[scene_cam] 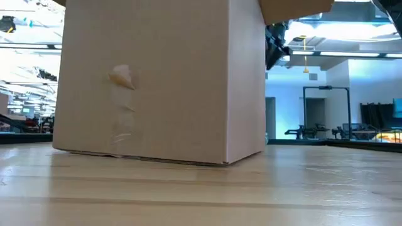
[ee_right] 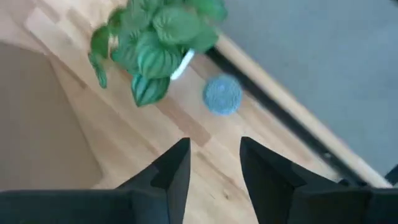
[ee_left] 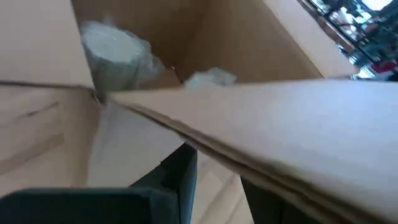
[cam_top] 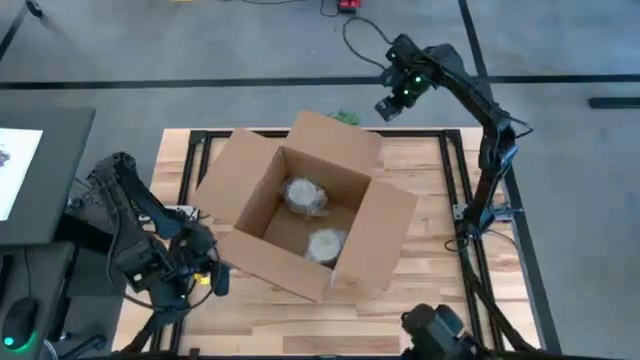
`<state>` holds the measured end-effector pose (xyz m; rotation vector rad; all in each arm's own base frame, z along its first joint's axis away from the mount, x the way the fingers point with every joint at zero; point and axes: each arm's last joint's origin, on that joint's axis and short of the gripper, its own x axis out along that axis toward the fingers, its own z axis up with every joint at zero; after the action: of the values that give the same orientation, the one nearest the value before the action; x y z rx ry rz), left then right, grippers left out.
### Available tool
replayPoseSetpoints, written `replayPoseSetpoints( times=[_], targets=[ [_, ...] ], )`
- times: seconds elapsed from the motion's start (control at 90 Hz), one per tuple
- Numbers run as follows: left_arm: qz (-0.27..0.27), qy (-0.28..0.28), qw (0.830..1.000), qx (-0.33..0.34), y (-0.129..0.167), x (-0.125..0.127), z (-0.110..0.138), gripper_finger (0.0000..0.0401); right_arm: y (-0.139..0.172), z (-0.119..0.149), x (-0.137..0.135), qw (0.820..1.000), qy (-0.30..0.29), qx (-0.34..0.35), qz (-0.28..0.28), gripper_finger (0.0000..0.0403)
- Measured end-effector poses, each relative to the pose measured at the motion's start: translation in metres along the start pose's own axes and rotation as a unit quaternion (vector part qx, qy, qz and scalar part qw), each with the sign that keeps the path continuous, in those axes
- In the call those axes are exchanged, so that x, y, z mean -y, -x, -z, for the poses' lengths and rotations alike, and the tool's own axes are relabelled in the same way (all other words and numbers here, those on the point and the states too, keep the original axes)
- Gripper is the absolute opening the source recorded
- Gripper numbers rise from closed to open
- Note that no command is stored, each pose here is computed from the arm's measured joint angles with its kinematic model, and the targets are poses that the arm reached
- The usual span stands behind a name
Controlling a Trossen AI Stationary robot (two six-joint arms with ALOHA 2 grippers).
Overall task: Wrap mug
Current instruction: Close the box
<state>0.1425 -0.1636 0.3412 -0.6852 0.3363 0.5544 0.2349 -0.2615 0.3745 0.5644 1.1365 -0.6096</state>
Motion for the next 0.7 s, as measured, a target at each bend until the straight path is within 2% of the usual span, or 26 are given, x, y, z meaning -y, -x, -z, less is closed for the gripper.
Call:
replayPoseSetpoints(
  times=[0.167, 0.322, 0.444, 0.7],
  targets=[
    [-0.023, 0.005, 0.999, 0.022, -0.012, -0.001, -0.011, 0.0095, -0.028, 0.005, -0.007, 0.996, 0.040, -0.034, -0.075, 0.0122],
    [-0.040, 0.018, 0.999, 0.028, -0.017, -0.007, -0.030, 0.0094, -0.040, 0.006, -0.034, 0.986, 0.082, -0.035, -0.138, 0.0122],
    [-0.049, 0.022, 0.998, 0.033, -0.018, -0.016, -0.046, 0.0094, -0.042, 0.009, -0.057, 0.981, 0.110, -0.043, -0.153, 0.0122],
    [-0.084, -0.012, 0.994, 0.062, -0.019, -0.034, -0.075, 0.0094, -0.043, 0.024, -0.117, 0.970, 0.135, -0.078, -0.188, 0.0122]
  ],
)
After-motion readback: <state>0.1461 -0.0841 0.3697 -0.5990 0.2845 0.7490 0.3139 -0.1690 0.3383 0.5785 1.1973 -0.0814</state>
